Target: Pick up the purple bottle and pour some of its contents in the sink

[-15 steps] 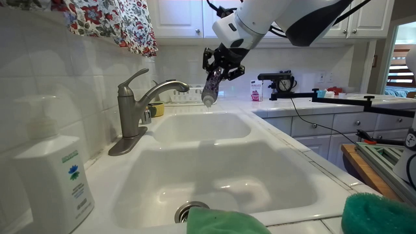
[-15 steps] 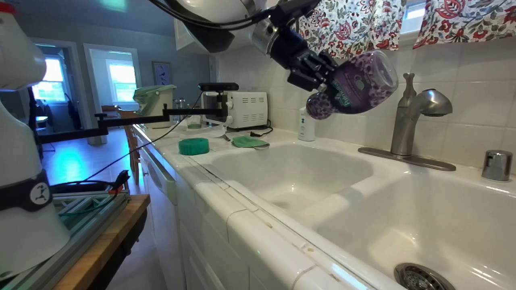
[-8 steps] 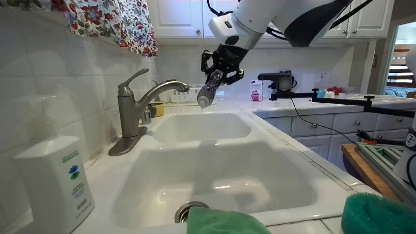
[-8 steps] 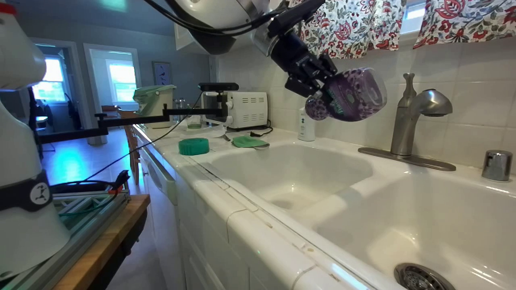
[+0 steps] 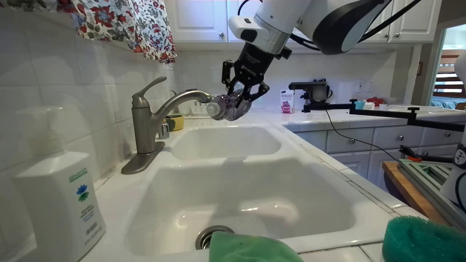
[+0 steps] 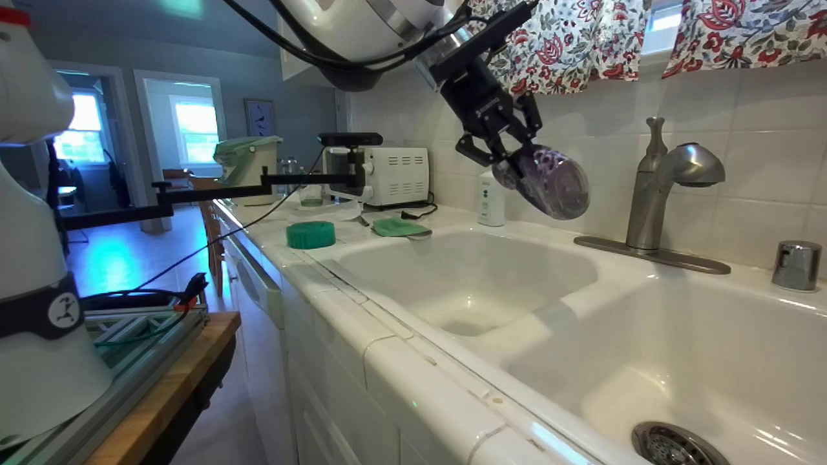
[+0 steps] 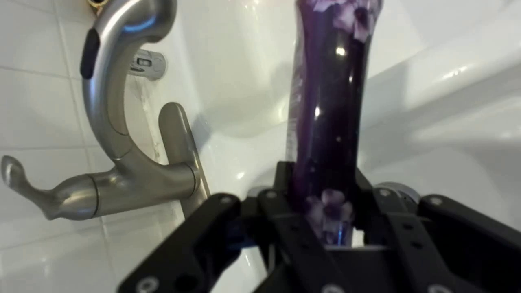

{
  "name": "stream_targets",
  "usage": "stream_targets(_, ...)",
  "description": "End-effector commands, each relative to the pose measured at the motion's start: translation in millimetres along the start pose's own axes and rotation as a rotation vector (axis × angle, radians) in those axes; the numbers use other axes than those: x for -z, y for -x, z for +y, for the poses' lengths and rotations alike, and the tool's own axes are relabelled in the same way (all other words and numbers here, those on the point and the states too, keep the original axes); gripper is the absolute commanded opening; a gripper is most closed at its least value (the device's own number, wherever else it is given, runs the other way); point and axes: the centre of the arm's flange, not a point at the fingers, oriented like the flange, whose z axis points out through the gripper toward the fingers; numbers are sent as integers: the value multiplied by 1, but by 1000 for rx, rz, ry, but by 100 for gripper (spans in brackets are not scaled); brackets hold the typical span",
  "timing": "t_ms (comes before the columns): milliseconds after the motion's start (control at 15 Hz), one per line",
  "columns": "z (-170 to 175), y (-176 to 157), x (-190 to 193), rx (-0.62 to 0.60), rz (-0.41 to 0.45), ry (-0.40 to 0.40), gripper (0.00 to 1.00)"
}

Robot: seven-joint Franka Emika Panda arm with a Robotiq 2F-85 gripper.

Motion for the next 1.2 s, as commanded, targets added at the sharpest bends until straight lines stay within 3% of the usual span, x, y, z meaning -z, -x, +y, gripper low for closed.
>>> stream_targets(0,8,-3,-5,-157,118,-29,10)
stream_targets(333,12,-5,-13,-331,237,-63,10)
stream_targets(800,16,-12,-16,-426,316,-90,10)
stream_targets(1133,22,-47,-26,-472,479,-34,10)
